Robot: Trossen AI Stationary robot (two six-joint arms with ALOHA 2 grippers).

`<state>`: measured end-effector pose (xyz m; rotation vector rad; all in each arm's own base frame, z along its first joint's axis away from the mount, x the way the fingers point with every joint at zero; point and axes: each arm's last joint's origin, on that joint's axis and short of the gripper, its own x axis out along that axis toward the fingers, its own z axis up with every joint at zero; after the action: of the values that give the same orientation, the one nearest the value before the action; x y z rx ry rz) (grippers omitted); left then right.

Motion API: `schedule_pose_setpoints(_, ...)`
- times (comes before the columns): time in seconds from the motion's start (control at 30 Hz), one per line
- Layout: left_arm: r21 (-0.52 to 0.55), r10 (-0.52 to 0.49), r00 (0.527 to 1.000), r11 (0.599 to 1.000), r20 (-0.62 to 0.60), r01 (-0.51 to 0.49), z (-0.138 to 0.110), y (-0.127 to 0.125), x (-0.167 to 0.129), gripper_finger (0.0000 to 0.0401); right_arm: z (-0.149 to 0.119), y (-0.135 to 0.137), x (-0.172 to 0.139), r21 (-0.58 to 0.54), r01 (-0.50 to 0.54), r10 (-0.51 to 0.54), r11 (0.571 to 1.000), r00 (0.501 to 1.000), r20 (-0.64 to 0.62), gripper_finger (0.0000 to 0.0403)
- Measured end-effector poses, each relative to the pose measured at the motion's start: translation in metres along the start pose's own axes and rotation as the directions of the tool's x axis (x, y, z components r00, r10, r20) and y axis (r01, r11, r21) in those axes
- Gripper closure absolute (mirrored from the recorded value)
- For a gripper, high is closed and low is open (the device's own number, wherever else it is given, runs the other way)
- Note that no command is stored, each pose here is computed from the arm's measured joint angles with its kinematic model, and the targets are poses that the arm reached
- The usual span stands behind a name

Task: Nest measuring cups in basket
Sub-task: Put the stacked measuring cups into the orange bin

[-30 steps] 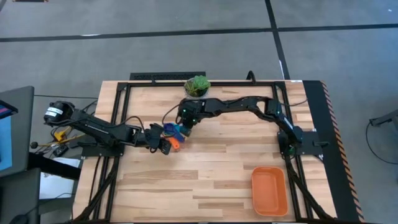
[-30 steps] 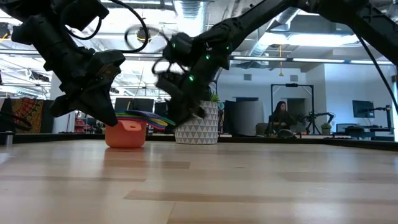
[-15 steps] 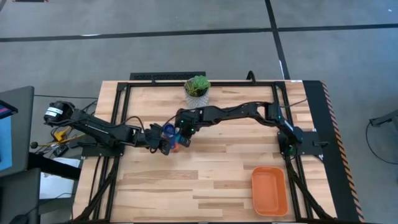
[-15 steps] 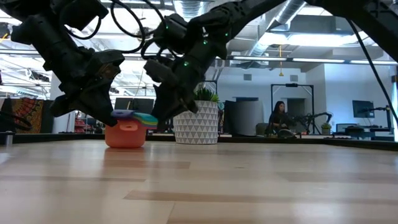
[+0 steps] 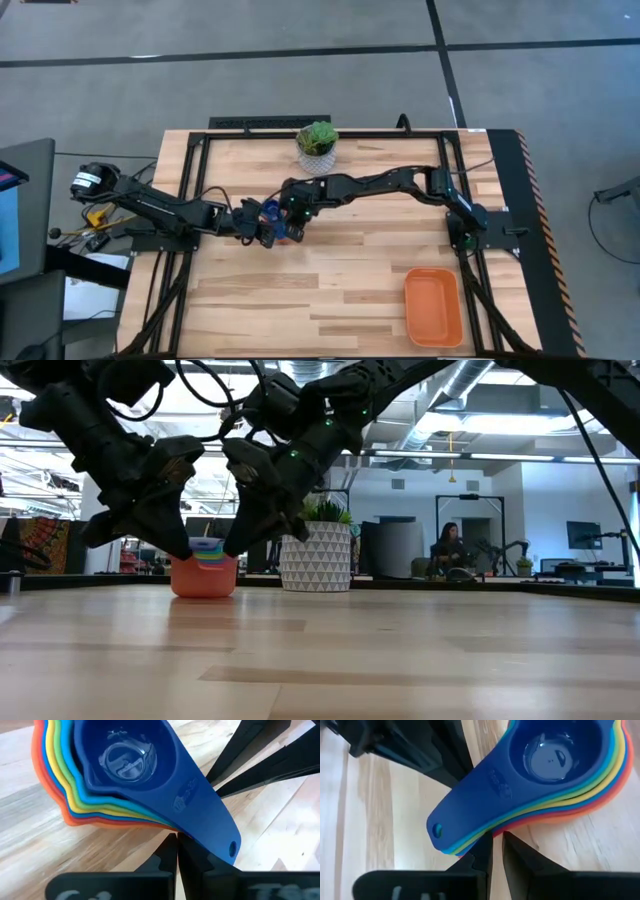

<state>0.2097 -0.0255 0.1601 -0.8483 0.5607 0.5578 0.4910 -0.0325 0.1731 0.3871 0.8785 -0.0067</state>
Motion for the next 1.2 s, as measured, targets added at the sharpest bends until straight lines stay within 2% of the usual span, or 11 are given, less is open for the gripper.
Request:
schedule_pose_setpoints(0.23,-0.036,-0.009,1.0,0.999,-0.019,0.009,-0.001,0.0,0.0,0.0401,0.001,0.0,0.0,0.006,-0.013,0.013,1.0,1.0,0.007,0.0337)
schedule_pose_setpoints(0.57,-0.07,-0.044,0.995,0.997,-0.088,0.038,-0.002,-0.001,0.0,0.0401,-0.004,-0.007,-0.001,0.026,0.016,-0.015,1.0,0.998,-0.054,0.0337)
schedule_pose_setpoints(0.73,-0.08,-0.065,0.993,0.995,-0.098,0.057,-0.002,-0.002,-0.009,0.0395,-0.006,-0.009,-0.003,0.063,-0.006,0.011,0.998,0.996,-0.088,0.0337)
schedule_pose_setpoints(0.87,-0.074,-0.042,0.995,0.997,-0.093,0.036,-0.001,0.002,-0.029,0.0356,-0.002,-0.013,-0.016,0.08,-0.018,0.027,0.997,0.994,-0.104,0.0337)
schedule_pose_setpoints(0.93,-0.073,-0.024,0.997,0.997,-0.079,0.019,-0.002,0.007,-0.041,0.0324,-0.001,-0.014,-0.028,0.079,-0.014,0.023,0.997,0.993,-0.118,0.0337)
schedule_pose_setpoints(1.03,-0.102,-0.04,0.999,0.994,-0.017,0.038,-0.006,0.014,-0.055,0.0268,0.006,-0.018,-0.05,0.076,-0.025,0.03,0.997,0.997,-0.068,0.0337)
schedule_pose_setpoints(1.13,-0.151,-0.134,0.988,0.978,0.075,0.144,-0.015,0.02,-0.057,0.0216,0.008,-0.024,-0.073,0.075,-0.031,0.031,0.997,0.999,-0.006,0.0337)
schedule_pose_setpoints(1.2,-0.192,-0.211,0.964,0.952,0.159,0.24,-0.021,0.024,-0.054,0.0187,0.005,-0.028,-0.088,0.087,-0.049,0.046,0.995,0.998,0.031,0.0337)
